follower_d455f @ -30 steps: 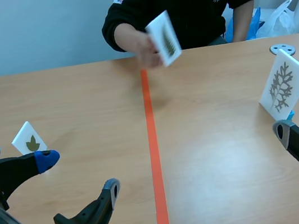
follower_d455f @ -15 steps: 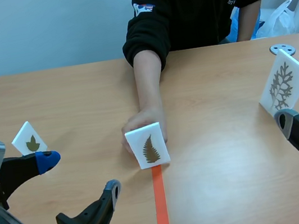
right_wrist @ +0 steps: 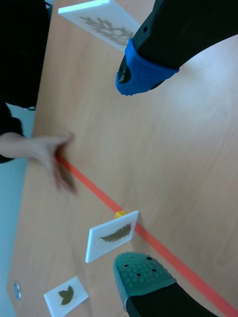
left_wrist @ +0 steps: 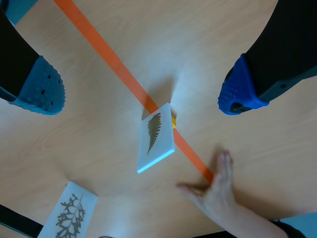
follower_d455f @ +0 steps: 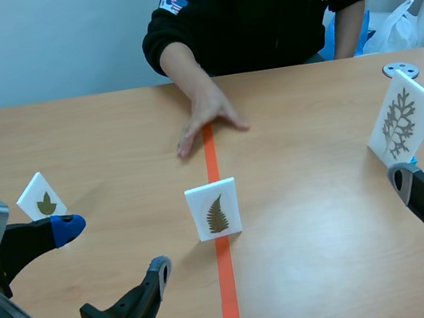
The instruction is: Sort the leaf by its shape. The table is split by an orange tape line. A compound leaf with several leaflets goes to the left side, a simple leaf with one blade goes to the right side. Return to the home posture when a red brick is placed on the table.
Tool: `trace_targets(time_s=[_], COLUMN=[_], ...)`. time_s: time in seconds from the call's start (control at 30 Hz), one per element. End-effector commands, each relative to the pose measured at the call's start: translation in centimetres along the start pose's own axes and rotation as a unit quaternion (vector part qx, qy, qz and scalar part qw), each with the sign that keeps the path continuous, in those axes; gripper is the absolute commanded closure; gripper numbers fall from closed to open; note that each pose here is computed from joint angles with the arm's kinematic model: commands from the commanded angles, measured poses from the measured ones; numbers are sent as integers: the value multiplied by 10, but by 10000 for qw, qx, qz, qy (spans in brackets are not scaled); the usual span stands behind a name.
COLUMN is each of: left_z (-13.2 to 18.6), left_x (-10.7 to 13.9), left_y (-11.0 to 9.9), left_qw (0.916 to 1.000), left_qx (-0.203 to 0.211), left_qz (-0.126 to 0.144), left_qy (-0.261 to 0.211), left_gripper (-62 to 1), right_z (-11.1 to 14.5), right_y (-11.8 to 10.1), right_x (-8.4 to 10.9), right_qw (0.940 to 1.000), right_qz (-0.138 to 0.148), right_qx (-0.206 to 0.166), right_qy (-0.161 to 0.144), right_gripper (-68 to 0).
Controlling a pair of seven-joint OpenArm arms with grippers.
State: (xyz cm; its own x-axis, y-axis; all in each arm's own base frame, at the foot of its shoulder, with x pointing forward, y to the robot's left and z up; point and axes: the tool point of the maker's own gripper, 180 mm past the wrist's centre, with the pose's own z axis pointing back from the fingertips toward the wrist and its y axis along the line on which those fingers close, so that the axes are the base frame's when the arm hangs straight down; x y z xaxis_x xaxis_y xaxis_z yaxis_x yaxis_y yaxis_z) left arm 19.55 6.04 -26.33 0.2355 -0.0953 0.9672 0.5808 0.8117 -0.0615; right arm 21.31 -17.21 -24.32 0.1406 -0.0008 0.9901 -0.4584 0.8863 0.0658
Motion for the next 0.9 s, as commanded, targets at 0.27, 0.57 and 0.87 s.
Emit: trace_targets(time_s=[0.27,0.57,0.87], left_z=[0,0,0], left_x=[10,10,10], left_y=[-1,-1,-1], left_qw=[9998,9998,9998], left_qx=[-16,-16,-17], left_qz=[-12,-13,-18], left_qy=[-179,-181,-181], left_gripper=[-623,-623,-623], right_z=[-26,-75,-133], right_y=[-2,5,31], right_x=[-2,-35,-64], right_qw=[9976,9938,9907], right_qz=[635,880,887], right_qx=[181,533,919], right_qy=[216,428,460], right_gripper=[-679,-679,-679])
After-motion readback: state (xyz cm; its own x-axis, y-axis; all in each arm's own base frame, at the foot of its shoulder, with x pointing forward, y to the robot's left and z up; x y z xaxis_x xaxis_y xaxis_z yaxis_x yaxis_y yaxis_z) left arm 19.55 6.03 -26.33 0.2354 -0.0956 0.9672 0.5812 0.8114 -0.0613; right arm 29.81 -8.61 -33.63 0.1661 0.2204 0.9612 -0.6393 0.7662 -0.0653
